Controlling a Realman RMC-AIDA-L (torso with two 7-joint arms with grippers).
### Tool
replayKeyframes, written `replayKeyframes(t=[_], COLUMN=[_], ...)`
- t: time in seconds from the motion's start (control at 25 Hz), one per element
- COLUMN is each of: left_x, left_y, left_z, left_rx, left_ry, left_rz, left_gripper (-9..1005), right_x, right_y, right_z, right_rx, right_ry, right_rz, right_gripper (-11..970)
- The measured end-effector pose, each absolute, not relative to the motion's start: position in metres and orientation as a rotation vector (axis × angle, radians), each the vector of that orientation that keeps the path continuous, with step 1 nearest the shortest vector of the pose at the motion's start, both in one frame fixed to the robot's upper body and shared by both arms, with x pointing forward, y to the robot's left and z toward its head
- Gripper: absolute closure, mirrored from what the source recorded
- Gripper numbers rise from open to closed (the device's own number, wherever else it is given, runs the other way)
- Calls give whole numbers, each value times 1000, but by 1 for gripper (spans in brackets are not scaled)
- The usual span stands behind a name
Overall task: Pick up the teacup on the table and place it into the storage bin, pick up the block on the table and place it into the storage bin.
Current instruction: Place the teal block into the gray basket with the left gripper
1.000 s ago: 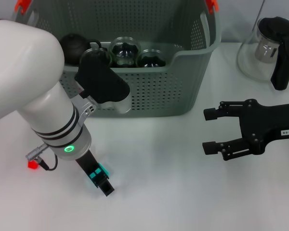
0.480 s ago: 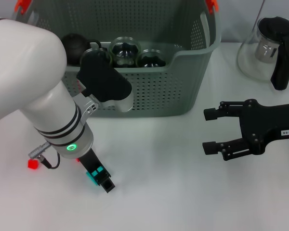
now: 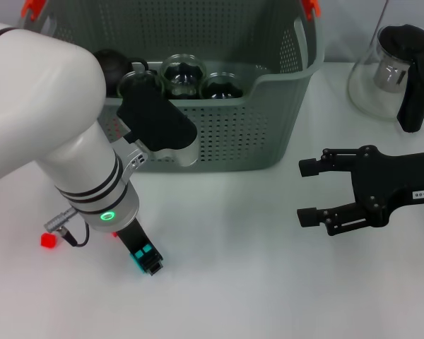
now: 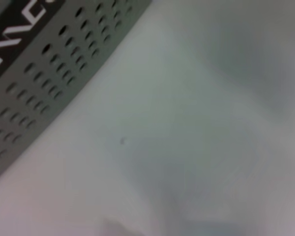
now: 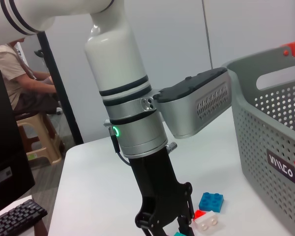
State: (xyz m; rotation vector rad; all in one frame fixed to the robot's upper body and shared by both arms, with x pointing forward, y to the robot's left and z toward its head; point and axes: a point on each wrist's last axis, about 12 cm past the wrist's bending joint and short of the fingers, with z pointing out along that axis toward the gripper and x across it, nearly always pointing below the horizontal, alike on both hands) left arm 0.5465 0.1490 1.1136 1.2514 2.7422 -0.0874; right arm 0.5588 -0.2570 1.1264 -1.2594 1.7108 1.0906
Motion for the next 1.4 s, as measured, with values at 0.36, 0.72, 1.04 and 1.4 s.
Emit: replayKeyframes(t=[0.36, 0.72, 1.04, 1.4], left_x=[546, 547, 605, 672], left_y=[148, 158, 181, 208], left_z=[1141, 1219, 1258, 1243], left_rx=[1231, 1122, 949, 712], left_ry=[2685, 2313, 2030, 2098], left_rz=[-125, -711, -699, -555], left_gripper=[600, 599, 598, 597], right_x=[558, 554, 550, 550], right_y=[-259, -263, -264, -258], right_z=[1126, 1128, 1127, 1123], right_rx=[-1253, -1289, -1303, -1319], right_ry=[1715, 1710, 1707, 1707], right_rz=[1089, 1114, 1138, 1129], right_gripper=[16, 16, 16, 16])
